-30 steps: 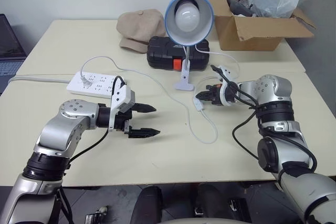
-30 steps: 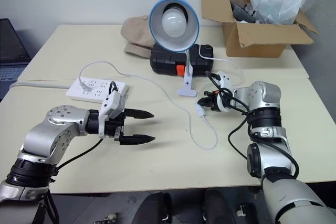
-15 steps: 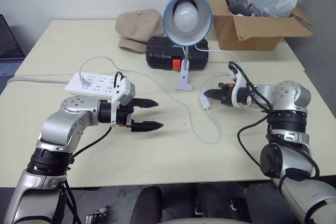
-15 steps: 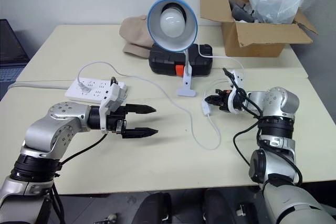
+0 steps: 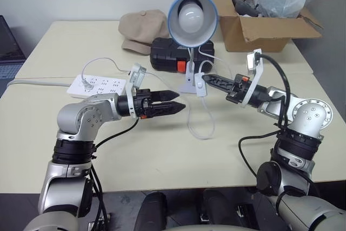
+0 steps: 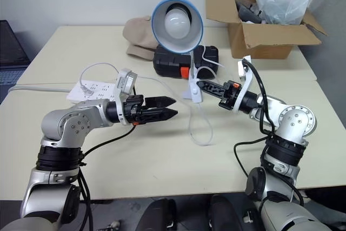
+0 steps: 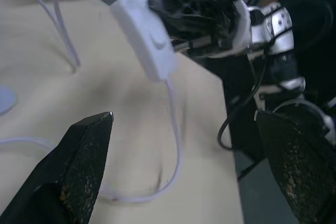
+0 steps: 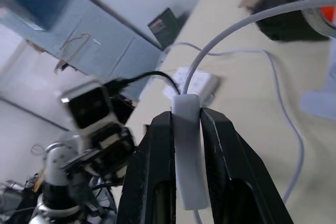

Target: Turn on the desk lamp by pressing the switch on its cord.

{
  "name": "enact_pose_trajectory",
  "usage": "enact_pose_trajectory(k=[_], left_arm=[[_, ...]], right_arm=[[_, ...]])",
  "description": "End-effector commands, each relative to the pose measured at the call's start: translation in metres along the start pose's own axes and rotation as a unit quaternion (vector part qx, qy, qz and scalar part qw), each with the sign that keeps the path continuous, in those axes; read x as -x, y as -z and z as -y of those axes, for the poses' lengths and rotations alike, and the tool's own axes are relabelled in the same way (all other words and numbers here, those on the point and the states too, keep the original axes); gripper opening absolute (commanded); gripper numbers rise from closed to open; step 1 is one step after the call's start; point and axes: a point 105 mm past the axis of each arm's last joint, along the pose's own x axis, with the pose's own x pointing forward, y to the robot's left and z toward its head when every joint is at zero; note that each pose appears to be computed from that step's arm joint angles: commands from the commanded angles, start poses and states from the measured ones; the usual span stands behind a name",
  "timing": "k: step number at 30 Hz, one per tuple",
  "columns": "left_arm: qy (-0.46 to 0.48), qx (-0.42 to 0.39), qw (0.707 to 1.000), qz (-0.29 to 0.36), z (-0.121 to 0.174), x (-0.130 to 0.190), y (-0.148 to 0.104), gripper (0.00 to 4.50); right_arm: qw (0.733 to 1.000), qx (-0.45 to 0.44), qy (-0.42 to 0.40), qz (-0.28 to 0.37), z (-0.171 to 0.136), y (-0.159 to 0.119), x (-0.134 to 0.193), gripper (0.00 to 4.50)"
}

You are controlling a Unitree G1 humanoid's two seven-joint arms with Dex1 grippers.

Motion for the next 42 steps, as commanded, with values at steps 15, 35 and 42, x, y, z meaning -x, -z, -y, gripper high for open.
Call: enact_pose_trajectory(k=[15, 35, 42], left_arm=[[0.106, 0.115, 0.983, 0.099, 0.029, -0.023, -0.03, 4.5], [0.143, 0.118, 0.978, 0.093, 0.031, -0.026, -0.023, 2.35], [0.146, 0.117, 0.978, 0.092, 0.029, -0.028, -0.018, 0.93]], right_arm=[[0.997, 0.018, -0.078, -0.002, -0.04, 0.002, 0.002, 0.37], [0.995, 0.02, -0.094, -0.018, -0.054, 0.0, 0.001, 0.37], [0.995, 0.017, -0.096, -0.023, -0.058, 0.0, 0.002, 0.37]])
